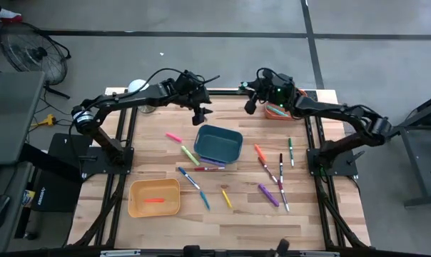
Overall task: Pick & Place Markers
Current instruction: Put the green highlighter pen into the orange bin
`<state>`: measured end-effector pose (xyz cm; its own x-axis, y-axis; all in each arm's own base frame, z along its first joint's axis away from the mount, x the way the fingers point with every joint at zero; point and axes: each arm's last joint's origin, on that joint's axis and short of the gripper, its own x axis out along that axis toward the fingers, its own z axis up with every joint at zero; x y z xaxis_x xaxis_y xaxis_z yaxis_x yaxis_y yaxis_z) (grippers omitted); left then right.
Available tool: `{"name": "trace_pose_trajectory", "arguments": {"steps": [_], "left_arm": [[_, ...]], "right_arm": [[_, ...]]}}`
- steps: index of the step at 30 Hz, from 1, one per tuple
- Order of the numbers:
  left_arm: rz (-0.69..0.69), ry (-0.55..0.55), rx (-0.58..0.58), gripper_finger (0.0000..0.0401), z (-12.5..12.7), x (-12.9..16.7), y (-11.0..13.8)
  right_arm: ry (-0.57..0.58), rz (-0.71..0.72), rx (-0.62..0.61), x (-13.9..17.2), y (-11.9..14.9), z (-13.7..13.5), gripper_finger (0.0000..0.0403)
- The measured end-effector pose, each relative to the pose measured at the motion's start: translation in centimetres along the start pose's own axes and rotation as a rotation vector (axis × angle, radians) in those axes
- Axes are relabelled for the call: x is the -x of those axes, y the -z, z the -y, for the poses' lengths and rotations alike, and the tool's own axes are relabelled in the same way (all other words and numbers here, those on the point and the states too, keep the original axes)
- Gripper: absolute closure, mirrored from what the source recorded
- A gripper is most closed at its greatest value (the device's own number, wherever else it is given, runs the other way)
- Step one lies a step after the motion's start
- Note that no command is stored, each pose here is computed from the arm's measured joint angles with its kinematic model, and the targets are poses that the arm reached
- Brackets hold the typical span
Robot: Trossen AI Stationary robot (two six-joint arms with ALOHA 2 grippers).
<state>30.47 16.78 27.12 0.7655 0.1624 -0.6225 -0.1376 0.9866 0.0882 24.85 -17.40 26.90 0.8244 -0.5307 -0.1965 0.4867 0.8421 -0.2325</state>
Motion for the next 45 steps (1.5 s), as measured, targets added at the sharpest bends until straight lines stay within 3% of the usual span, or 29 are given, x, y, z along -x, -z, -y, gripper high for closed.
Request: {"name": "trace_pose_trajectory", "arguments": {"steps": [5,17,24,37,41,45], "left_arm": [[0.029,0.031,0.044,0.0208,0.5,-0.6,1.8],[0.198,0.022,0.089,0.0208,2.2,1.8,4.7],[0.334,0.051,0.135,0.0208,3.2,2.2,7.1],[0.434,0.129,0.172,0.0208,4.2,2.6,9.2],[0.474,0.139,0.148,0.0208,4.3,3.3,8.7],[0.496,0.152,0.134,0.0208,4.3,3.4,8.5]], "right_arm": [[0.064,-0.061,0.043,1.7,-0.5,0.8,0.0347],[0.126,-0.309,0.095,3.4,-2.5,2.3,0.0347],[0.221,-0.469,0.143,4.3,-3.3,3.1,0.0347],[0.215,-0.751,0.068,5.0,-0.1,4.1,0.0347],[0.144,-0.93,0.096,4.4,2.1,3.8,0.0347],[0.161,-1.071,0.17,3.0,4.2,3.7,0.0347]]}}
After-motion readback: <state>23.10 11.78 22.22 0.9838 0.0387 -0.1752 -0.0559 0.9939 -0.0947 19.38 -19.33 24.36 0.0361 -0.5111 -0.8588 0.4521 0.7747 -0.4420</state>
